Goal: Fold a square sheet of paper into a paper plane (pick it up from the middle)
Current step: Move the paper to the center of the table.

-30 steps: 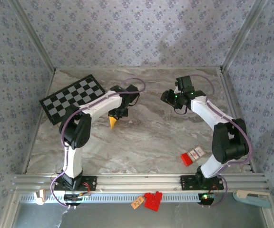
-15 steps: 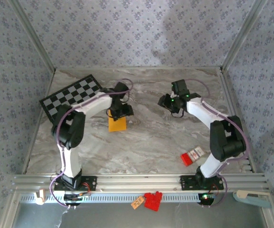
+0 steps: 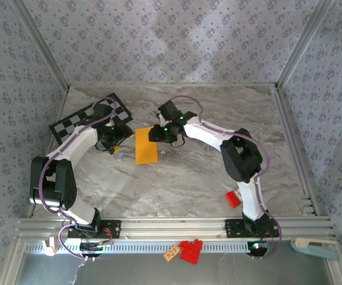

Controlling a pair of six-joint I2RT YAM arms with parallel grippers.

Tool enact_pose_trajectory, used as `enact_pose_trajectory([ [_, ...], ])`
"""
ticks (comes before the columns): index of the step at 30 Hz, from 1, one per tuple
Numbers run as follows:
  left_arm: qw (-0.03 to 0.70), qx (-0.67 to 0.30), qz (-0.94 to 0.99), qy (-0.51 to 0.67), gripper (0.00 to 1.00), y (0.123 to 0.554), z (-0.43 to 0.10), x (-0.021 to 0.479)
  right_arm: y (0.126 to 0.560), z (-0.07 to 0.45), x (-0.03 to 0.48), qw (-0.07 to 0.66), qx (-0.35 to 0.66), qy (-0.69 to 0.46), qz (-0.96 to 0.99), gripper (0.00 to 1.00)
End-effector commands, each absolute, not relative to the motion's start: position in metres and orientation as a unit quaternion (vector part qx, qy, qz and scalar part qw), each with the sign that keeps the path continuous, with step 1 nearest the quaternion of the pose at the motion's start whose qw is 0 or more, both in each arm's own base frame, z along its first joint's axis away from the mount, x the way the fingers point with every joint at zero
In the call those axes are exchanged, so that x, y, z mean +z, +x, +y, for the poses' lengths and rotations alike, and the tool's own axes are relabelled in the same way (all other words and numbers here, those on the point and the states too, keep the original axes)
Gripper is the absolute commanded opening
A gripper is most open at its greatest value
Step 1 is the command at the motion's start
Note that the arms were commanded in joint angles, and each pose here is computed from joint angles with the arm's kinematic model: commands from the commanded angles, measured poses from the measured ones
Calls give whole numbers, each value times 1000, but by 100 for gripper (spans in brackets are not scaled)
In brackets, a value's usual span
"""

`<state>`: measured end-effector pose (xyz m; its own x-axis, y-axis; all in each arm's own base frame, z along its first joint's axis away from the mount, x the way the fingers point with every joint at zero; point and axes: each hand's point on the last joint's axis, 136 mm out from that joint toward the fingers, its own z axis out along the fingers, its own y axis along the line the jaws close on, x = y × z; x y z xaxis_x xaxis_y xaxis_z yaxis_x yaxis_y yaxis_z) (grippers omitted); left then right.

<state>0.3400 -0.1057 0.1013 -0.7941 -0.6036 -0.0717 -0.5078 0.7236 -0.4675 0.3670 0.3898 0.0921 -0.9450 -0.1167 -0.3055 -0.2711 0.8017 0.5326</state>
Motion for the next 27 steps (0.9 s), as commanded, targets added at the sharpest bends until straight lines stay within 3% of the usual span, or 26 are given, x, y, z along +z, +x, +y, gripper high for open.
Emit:
enact_pose_trajectory([
  [1, 110, -254, 903, -328, 80, 336, -102, 105, 362, 400, 67, 92, 280, -120, 948, 45],
  [8, 91, -267, 897, -341, 82, 333, -102, 93, 364, 401, 34, 64, 257, -125, 956, 45],
  [18, 45, -315, 900, -297, 78, 320, -133, 81, 342, 337, 10, 35, 209, -91, 973, 44],
  [27, 10, -345, 910, -230, 61, 290, -188, 70, 343, 325, 16, 27, 239, -43, 970, 43],
])
